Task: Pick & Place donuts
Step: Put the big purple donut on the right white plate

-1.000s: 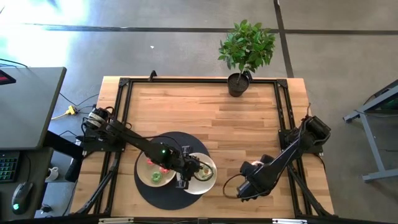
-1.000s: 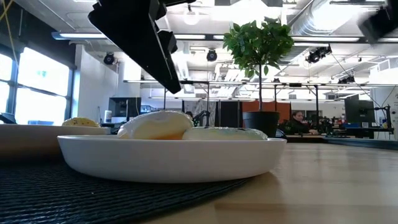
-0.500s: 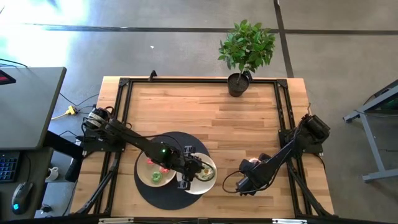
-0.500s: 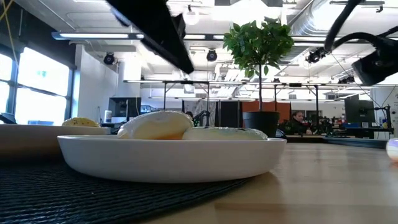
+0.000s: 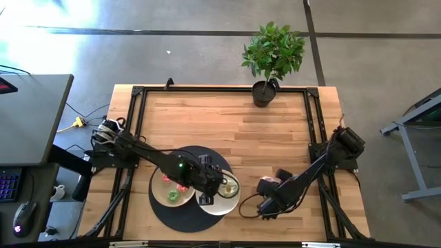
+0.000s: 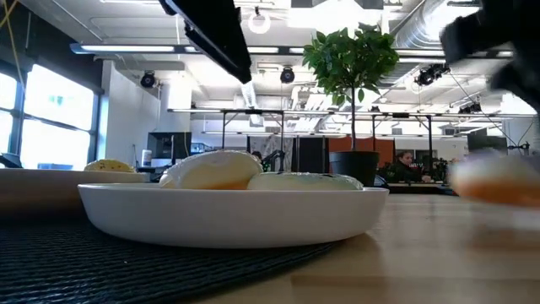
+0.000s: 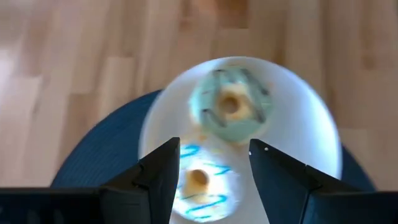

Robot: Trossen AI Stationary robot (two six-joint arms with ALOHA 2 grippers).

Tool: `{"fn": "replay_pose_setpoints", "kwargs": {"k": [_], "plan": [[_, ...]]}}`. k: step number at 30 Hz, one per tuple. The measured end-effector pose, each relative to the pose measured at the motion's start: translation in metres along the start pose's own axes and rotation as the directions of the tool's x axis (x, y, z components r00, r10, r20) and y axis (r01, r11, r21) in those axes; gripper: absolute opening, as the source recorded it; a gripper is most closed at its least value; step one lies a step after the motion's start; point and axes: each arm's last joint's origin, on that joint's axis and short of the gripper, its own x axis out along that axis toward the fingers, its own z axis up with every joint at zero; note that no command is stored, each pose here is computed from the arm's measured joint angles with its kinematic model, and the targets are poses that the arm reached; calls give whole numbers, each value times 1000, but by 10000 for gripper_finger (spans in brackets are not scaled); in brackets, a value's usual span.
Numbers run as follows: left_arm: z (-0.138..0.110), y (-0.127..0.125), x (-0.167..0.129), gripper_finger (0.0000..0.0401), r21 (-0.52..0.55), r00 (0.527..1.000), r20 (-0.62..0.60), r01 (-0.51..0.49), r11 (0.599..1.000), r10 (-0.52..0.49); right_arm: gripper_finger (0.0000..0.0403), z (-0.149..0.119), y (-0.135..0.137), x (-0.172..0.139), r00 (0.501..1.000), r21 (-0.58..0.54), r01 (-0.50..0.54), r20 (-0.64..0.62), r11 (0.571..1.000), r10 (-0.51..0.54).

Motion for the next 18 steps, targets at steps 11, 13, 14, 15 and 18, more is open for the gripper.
{"fn": "replay_pose_setpoints", "kwargs": {"k": [11, 13, 14, 15, 18], "plan": [[-20, 0, -21, 188, -224, 986, -121, -141, 965, 116, 14, 32, 26, -41, 848, -407, 213, 528, 888, 39], [-29, -3, -27, 188, -230, 975, -150, -195, 953, 164, 22, 36, 32, -43, 814, -494, 252, 573, 832, 93], [-33, -4, -32, 188, -231, 969, -160, -225, 947, 191, 25, 39, 36, -43, 795, -532, 268, 594, 803, 128], [-34, -6, -36, 188, -249, 969, -142, -231, 941, 200, 26, 42, 40, -43, 772, -567, 280, 612, 775, 169], [-41, -12, -46, 188, -269, 960, -136, -273, 924, 245, 23, 51, 49, -43, 698, -638, 309, 656, 705, 287]]}}
